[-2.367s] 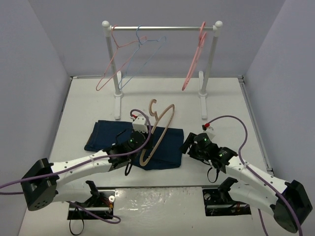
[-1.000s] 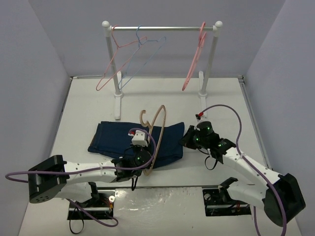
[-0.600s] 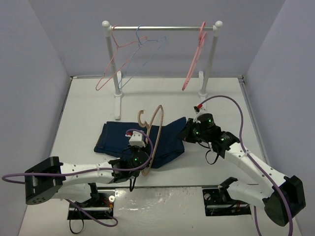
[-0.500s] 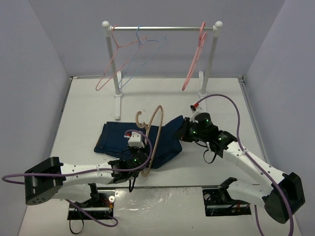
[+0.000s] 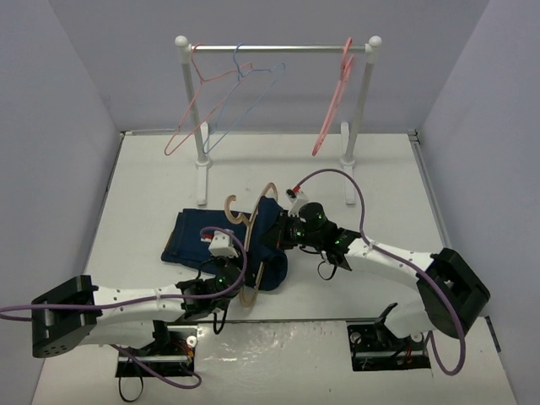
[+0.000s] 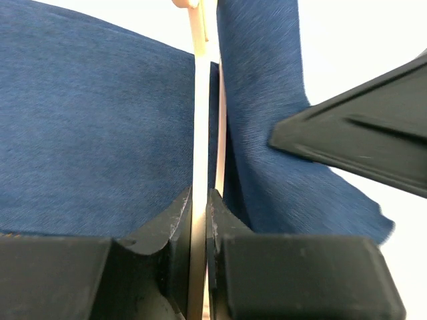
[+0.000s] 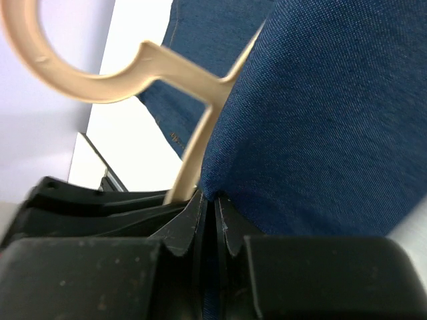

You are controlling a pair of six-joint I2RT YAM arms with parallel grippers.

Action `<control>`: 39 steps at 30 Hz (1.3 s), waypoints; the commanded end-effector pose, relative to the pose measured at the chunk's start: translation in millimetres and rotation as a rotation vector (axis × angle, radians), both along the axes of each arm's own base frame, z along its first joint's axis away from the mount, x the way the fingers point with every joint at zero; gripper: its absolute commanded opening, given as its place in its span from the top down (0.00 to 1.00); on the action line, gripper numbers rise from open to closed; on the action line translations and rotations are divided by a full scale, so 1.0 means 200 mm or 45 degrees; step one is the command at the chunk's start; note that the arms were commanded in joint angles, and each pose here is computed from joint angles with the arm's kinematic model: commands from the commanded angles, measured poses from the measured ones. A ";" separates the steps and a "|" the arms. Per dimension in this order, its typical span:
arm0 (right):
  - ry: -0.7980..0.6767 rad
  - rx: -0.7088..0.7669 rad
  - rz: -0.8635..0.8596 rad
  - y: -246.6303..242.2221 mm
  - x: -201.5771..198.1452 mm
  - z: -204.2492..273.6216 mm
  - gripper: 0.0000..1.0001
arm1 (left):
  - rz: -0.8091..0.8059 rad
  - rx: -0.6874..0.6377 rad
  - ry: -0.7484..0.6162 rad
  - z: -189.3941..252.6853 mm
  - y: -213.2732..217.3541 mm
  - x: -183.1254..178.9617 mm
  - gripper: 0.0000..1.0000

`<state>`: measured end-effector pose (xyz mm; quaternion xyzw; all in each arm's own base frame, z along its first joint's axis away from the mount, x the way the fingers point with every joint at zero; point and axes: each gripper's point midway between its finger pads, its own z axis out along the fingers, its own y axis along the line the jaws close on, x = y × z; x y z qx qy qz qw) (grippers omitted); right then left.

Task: Place the trousers on the hanger

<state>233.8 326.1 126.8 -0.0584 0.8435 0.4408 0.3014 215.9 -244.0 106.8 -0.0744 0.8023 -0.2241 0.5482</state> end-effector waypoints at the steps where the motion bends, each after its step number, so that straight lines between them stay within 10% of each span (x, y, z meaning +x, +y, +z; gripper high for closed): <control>1: -0.113 0.164 0.053 0.10 0.03 0.11 1.00 | 0.076 -0.207 -0.086 0.22 0.03 0.02 1.00; 28: -0.094 0.111 0.219 0.37 -0.04 -0.09 1.00 | 0.061 -0.274 -0.191 0.39 0.04 0.04 1.00; 39: -0.260 -0.127 0.200 0.28 0.04 0.07 0.54 | 0.072 -0.271 -0.161 0.34 0.03 0.05 1.00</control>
